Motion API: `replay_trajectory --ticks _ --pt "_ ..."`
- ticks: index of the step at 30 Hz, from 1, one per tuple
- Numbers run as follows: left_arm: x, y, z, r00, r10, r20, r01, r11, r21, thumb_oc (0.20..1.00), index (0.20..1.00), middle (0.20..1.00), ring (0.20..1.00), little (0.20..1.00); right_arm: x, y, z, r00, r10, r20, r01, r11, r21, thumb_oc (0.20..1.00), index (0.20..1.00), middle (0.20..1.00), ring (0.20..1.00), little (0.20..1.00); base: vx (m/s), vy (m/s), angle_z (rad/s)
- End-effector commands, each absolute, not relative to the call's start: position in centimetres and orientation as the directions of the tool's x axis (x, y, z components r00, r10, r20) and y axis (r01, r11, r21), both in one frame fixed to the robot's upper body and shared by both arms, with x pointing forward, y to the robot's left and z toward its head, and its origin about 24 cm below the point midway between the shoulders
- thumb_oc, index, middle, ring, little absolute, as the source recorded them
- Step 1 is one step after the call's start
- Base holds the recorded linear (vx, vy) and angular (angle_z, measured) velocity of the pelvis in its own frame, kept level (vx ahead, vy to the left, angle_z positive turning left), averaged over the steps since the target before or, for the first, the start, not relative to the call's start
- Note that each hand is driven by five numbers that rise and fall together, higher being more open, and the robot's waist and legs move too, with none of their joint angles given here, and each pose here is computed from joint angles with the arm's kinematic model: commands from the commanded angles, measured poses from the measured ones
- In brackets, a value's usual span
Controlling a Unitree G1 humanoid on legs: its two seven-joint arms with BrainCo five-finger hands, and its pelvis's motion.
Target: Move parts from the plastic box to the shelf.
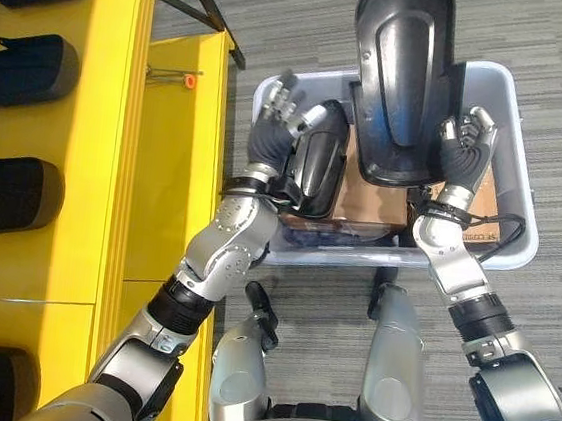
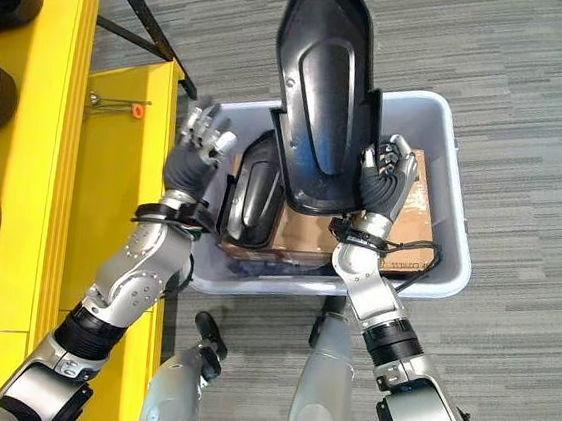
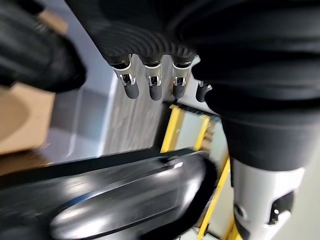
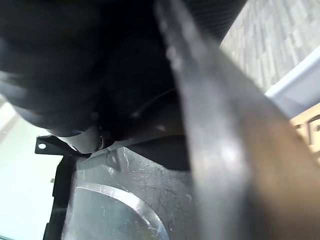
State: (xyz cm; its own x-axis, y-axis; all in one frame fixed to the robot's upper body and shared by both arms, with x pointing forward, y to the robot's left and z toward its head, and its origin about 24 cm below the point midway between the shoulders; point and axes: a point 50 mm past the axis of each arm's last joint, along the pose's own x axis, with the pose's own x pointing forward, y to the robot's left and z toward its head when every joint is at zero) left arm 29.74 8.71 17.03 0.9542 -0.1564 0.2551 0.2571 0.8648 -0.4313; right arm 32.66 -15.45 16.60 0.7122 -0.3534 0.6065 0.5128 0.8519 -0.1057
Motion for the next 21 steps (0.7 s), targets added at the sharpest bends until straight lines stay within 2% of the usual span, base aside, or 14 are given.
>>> replay_trajectory --ticks 1,9,21 --pt "28.8 8.3 17.1 0.943 -0.177 0.280 0.302 0.807 -0.507 1.000 1.000 1.000 1.000 1.000 31.0 -11.4 22.5 0.531 -0.237 0.813 0.363 0.931 0.034 0.200 0.200 0.200 0.200 0.200 -0.01 0.047 -0.17" --pt "28.1 7.5 17.0 0.927 -0.229 0.298 0.358 0.783 -0.509 1.000 1.000 1.000 1.000 1.000 29.6 -11.0 24.6 0.450 -0.174 0.876 0.318 0.948 0.025 0.200 0.200 0.200 0.200 0.200 0.01 0.018 -0.05" --pt "27.7 7.1 17.4 0.906 -0.277 0.321 0.408 0.773 -0.486 1.000 1.000 1.000 1.000 1.000 29.4 -10.3 24.9 0.487 -0.143 0.862 0.302 0.953 -0.013 0.200 0.200 0.200 0.200 0.200 0.01 0.002 -0.02"
